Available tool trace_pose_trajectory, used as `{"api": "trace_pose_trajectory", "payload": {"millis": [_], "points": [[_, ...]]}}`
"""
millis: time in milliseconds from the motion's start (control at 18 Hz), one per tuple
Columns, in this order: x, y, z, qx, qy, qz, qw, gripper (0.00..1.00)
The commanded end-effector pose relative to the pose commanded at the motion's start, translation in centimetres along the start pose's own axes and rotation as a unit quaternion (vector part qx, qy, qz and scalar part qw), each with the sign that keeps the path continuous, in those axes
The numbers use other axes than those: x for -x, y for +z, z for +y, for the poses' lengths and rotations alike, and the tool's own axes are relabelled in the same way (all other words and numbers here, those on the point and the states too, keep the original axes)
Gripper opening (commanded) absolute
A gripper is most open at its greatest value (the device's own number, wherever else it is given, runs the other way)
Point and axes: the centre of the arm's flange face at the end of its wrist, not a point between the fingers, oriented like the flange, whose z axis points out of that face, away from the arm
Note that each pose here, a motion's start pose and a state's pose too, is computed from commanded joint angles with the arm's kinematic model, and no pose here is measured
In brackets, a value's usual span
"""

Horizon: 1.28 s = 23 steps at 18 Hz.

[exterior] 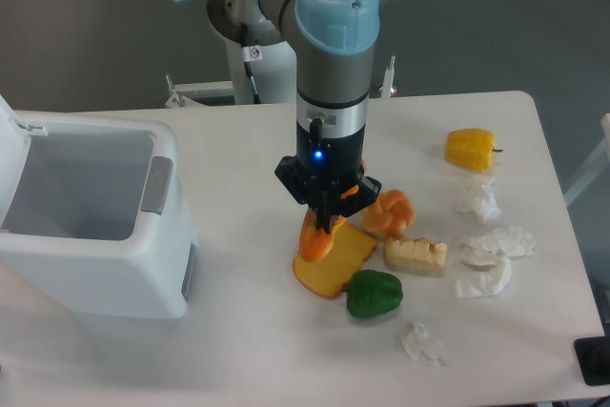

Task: Place the long bread in the trash can
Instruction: 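Lower the gripper onto the orange bread roll and close it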

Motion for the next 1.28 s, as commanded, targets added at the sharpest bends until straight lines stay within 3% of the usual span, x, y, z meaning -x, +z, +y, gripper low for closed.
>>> {"api": "trace_pose_trajectory", "payload": {"millis": [1111,1278], "points": [[2.6,-3.7,-1.1,-0.076,-0.042,0.004,0.9963,0.00],[3.1,-4.1,-0.9,-0.092,-0.068,0.016,0.9933,0.00]]}}
